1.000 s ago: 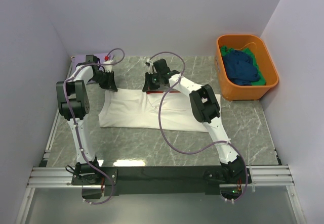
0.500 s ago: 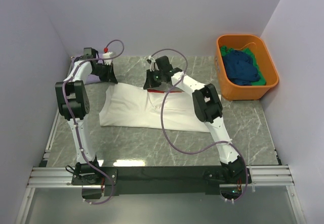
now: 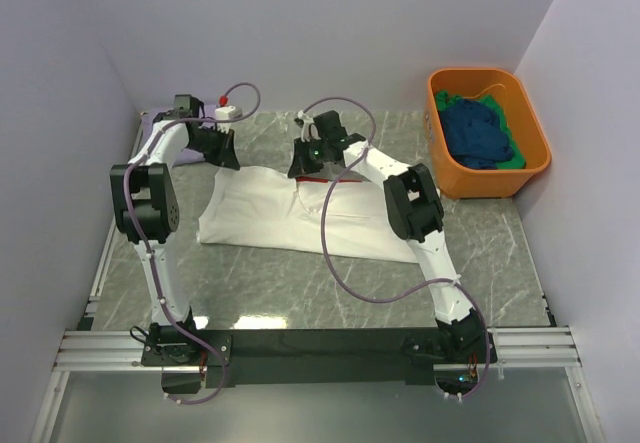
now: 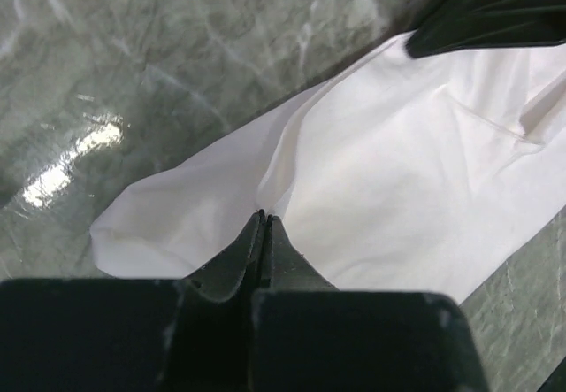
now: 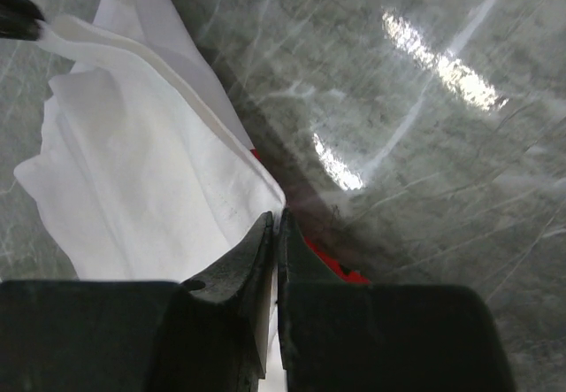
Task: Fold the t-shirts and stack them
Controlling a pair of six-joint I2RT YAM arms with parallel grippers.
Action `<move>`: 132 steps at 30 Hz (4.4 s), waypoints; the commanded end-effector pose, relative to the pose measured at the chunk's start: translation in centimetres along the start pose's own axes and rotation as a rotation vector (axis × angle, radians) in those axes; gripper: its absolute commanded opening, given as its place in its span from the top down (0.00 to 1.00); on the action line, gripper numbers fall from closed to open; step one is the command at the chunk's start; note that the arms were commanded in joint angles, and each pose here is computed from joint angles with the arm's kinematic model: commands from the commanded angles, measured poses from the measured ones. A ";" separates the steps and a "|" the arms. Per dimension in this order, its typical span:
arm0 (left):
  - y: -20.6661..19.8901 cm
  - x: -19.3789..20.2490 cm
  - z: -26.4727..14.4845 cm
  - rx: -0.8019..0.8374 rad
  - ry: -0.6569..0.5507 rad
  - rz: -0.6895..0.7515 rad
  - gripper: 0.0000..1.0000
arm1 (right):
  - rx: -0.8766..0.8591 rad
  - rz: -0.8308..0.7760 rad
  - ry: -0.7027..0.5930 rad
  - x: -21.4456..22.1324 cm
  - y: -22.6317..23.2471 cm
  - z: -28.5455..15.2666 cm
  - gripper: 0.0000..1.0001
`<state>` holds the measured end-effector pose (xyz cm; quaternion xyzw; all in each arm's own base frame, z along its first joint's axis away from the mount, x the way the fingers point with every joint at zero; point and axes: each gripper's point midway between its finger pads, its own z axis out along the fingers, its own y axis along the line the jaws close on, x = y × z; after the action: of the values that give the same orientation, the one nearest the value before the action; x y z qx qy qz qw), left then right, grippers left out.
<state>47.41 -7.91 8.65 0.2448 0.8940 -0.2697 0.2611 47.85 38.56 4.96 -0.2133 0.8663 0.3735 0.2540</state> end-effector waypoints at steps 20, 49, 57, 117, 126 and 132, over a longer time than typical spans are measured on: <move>-10.0 -0.7 -2.6 0.164 0.007 0.324 0.99 | 0.021 -0.025 -0.121 -5.8 0.4 -7.8 0.26; -10.6 8.9 -3.3 0.190 0.206 0.417 0.66 | 0.116 -0.208 0.284 3.9 -2.3 -18.9 0.28; -8.5 5.3 -2.6 -0.005 0.075 0.102 0.72 | 0.266 -0.240 0.385 8.1 -5.4 -23.2 0.46; -11.3 -2.9 2.9 -0.093 -0.081 -0.038 0.79 | 0.169 -0.250 0.847 29.6 -0.1 -23.4 0.79; -12.9 1.1 7.5 -0.007 0.045 -0.197 0.79 | -0.130 -0.288 0.787 27.8 8.3 -19.9 0.79; -10.3 2.8 10.4 -0.083 0.127 -0.255 0.81 | -0.063 -0.344 0.664 25.4 7.7 -21.2 0.76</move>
<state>41.50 -21.10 3.30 0.1542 0.9368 -0.2606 0.1751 16.07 22.48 3.84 -0.4773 0.8406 0.2501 -0.0546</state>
